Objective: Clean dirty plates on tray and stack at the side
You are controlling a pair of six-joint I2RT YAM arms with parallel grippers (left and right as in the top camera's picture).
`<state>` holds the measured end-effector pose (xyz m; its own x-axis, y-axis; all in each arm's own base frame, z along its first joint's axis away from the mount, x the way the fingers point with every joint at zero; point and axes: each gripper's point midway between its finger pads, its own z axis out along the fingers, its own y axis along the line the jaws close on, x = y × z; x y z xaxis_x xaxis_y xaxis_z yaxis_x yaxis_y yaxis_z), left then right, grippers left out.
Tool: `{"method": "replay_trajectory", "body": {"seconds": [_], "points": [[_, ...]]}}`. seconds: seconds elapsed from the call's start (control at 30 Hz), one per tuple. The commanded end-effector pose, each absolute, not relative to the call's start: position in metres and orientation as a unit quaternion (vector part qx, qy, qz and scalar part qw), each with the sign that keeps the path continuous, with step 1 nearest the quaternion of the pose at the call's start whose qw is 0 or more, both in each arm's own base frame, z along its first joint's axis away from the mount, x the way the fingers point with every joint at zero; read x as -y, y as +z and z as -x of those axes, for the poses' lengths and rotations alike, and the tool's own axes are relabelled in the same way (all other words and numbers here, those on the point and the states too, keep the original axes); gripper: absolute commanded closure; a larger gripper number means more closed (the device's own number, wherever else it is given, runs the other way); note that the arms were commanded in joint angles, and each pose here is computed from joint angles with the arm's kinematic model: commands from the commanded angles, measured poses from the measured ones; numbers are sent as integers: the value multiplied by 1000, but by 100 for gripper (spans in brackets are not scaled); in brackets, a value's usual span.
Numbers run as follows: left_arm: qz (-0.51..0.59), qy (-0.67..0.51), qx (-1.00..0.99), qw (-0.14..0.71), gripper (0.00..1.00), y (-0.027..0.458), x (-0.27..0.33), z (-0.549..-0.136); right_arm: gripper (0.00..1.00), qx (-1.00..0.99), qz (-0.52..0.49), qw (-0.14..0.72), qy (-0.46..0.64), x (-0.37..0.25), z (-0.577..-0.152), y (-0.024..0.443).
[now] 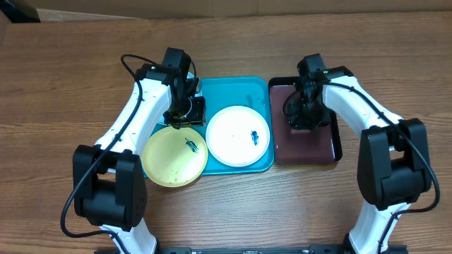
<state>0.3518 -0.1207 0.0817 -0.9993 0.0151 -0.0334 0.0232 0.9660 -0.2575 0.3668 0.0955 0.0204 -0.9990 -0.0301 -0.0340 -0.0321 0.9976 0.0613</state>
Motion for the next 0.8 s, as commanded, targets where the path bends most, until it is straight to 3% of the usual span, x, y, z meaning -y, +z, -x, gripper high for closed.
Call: {"method": "replay_trajectory", "body": {"seconds": [0.0,0.1,0.17,0.23,0.27,0.3,0.33,0.37,0.57,0.77], "points": [[-7,-126,-992,23,60,84,121,-358,41,-999,18,12,25,-97,-364,17],[-7,-126,-992,23,60,84,121,-358,46,-1000,18,4,23,-96,-360,16],[-7,-126,-992,24,59,84,121,-359,94,-1000,18,-6,21,-94,-355,15],[-7,-126,-992,25,59,84,121,-359,96,-1000,18,-9,20,-94,-353,15],[-7,-126,-992,26,59,84,121,-359,88,-1000,18,-7,20,-94,-354,15],[-7,-126,-992,27,59,84,121,-360,49,-1000,18,-2,21,-95,-356,15],[-7,-126,-992,28,59,84,121,-360,24,-1000,18,5,23,-96,-360,15],[-8,-126,-992,29,59,84,122,-361,19,-999,18,13,23,-96,-364,15],[5,-127,-991,29,60,84,122,-362,18,-998,14,53,17,-92,-383,17],[1,-113,-993,34,60,80,122,-362,27,-997,14,69,20,-94,-391,18]]}}
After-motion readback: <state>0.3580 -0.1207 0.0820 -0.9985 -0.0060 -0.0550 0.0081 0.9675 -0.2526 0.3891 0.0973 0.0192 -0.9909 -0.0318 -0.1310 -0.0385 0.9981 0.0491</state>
